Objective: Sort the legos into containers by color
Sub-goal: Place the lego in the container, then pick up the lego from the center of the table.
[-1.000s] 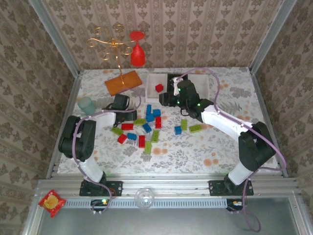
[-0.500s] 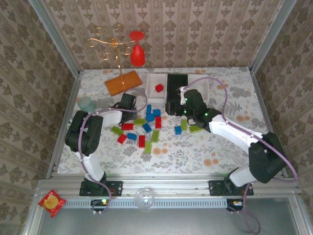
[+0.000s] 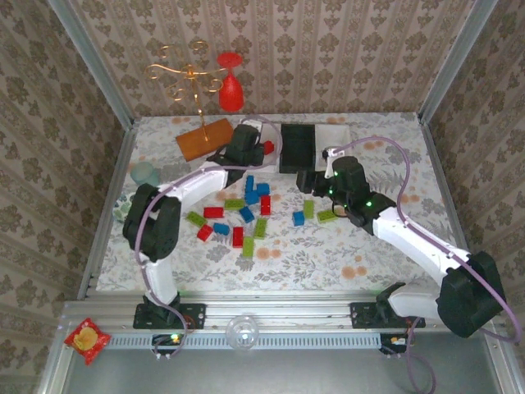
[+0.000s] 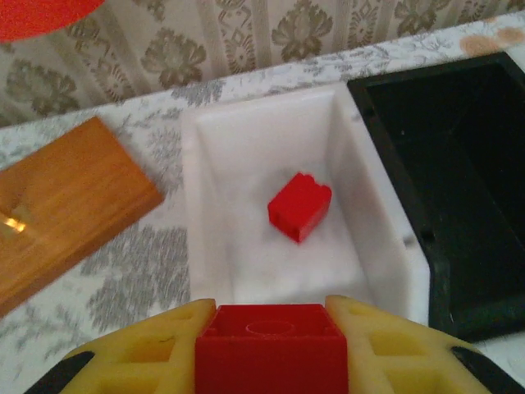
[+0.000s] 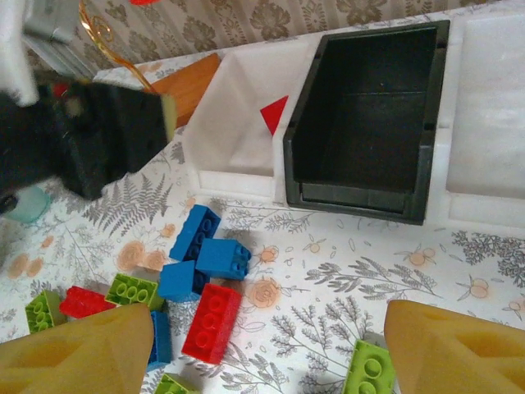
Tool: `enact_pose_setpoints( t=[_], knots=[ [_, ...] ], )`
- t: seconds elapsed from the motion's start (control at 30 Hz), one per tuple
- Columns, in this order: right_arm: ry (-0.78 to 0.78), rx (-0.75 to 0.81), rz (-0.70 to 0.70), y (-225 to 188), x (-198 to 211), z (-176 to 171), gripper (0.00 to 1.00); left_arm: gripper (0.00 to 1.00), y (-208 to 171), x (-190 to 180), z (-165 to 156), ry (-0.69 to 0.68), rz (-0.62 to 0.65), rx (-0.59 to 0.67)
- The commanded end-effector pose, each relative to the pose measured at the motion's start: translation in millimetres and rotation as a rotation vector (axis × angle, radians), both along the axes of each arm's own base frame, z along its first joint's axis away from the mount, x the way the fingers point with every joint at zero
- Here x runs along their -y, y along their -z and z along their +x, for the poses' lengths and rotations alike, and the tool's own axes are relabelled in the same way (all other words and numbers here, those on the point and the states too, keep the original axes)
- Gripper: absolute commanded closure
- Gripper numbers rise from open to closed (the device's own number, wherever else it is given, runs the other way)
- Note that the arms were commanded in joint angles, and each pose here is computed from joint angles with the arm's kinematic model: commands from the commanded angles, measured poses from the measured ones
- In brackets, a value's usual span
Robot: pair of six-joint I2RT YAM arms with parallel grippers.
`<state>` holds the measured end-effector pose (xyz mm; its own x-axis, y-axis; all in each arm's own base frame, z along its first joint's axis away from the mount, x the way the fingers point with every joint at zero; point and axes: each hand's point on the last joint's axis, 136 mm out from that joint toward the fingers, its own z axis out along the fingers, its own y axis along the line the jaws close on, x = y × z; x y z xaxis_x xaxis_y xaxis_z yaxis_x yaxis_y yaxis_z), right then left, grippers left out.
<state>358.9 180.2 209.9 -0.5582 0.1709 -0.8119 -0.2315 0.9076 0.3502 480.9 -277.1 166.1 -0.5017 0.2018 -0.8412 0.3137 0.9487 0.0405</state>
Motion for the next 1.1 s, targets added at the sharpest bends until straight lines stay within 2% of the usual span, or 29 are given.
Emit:
enact_pose_setpoints(
  t=[0.0,0.2,0.33,0.47,0.67,0.87,1.07],
  knots=[
    [0.039,-0.012,-0.012,3.4,8.5,-1.3,0.24,0.66,28.5,3.0,18.1,0.024,0.089,-0.058],
    [0.156,-0.107,-0.098,33.2,33.8,-8.1,0.24,0.6,33.0,13.1,53.1,0.03,0.111,-0.081],
    [0.178,-0.189,-0.116,64.8,40.3,-22.4,0.24,0.5,12.8,17.3,52.9,0.054,0.075,-0.044],
    [0.13,-0.255,-0.192,92.1,26.1,-39.6,0.24,0.38,-12.3,16.7,34.8,0.075,-0.004,-0.02],
    [-0.017,-0.313,-0.32,124.6,-15.3,-52.8,0.26,0.31,-38.6,6.2,-16.4,0.119,-0.167,0.004],
    [-0.081,-0.366,-0.425,149.1,-43.4,-43.2,0.32,0.28,-29.5,-26.9,-56.5,0.087,-0.223,-0.021],
    [-0.049,-0.38,-0.508,164.4,-39.5,-33.8,0.37,0.27,-22.7,-48.7,-80.5,0.069,-0.25,-0.037]
  ],
)
